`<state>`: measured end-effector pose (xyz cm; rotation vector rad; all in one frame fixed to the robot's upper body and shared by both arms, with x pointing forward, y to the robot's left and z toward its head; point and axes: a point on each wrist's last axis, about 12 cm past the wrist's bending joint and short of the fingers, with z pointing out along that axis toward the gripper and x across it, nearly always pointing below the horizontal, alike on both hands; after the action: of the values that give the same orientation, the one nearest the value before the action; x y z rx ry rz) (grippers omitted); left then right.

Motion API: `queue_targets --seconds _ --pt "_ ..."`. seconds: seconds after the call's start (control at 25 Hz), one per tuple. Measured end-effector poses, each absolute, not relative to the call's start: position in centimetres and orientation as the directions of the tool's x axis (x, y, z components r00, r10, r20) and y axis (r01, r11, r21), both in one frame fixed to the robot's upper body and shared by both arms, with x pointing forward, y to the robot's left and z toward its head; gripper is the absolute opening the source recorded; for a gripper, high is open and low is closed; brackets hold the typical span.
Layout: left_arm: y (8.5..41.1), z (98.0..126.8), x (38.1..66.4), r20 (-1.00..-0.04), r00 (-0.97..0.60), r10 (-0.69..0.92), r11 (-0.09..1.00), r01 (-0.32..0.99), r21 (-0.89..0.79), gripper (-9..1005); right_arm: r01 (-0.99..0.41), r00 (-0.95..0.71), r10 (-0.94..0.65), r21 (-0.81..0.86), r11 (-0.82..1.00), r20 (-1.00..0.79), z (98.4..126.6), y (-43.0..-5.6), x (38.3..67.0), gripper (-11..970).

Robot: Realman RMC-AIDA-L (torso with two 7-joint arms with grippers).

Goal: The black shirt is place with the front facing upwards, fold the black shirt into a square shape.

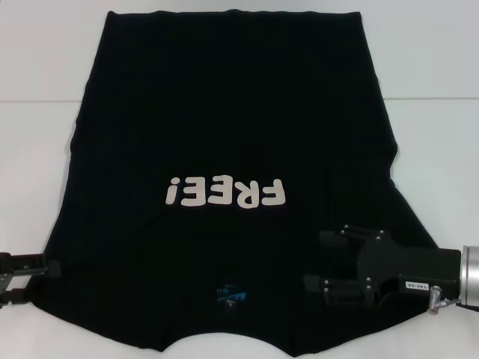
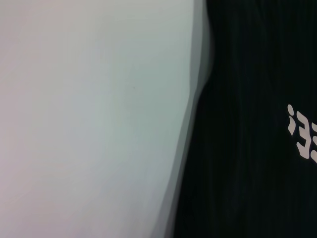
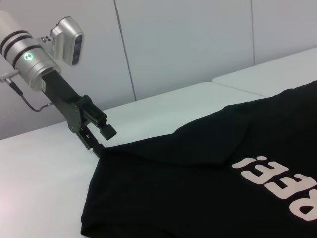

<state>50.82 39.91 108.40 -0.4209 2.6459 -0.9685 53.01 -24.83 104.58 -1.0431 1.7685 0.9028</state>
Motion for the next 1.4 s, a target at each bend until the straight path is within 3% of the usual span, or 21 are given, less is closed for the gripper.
queue_targets --seconds 1.0,1.4 --pt "38.8 108.4 52.0 -0.179 -0.924 -0.339 0.733 -0.14 -0.665 933 -0.91 -0.273 -0.277 0.154 0.385 -0.921 104.6 -24.8 53.0 895" --pt "39.1 108.1 52.0 -0.194 -0.92 -0.341 0.755 -0.145 -0.64 713 -0.905 -0.289 -0.264 0.172 0.389 -0.92 104.8 -24.9 53.1 894"
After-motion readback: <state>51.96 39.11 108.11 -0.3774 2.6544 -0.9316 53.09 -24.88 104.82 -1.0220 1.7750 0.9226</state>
